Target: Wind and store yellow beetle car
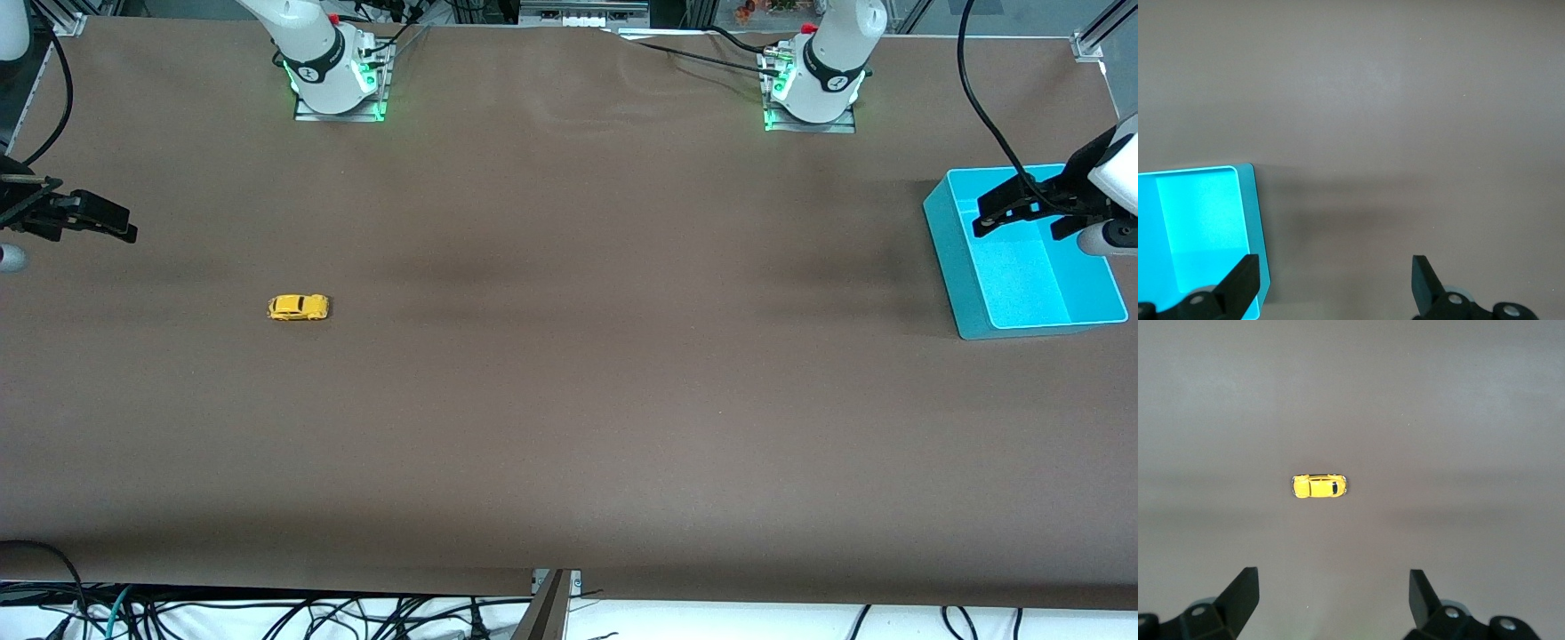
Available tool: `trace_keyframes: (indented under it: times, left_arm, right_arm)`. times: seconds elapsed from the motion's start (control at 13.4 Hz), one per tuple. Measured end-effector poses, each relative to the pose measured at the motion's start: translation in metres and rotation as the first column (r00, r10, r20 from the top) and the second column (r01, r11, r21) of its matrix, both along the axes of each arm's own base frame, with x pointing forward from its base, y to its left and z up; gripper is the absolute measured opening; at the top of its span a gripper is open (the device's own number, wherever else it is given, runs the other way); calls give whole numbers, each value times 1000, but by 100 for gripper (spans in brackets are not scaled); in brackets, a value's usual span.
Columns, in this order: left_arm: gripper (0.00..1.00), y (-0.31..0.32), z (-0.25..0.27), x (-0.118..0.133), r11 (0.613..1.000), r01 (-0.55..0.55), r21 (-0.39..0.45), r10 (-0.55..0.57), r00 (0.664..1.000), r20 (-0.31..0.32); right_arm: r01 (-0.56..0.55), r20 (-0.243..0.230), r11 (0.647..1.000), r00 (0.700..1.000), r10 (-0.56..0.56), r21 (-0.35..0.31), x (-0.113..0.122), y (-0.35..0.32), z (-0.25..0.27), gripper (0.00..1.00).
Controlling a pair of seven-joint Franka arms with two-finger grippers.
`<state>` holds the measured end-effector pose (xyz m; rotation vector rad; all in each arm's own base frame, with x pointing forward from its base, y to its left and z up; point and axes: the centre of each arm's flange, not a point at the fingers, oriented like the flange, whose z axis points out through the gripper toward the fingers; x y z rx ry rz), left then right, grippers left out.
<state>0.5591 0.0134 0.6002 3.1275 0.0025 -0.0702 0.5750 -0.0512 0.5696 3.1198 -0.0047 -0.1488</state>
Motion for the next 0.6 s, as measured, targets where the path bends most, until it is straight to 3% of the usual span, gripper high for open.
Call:
trace_keyframes:
  times: [0.6]
  left_arm:
    - [100, 0, 0, 0, 1000, 0, 0, 0, 1000, 0]
  right_arm:
    - [4, 3, 1000, 1000, -4, -2, 0, -2, 1, 100]
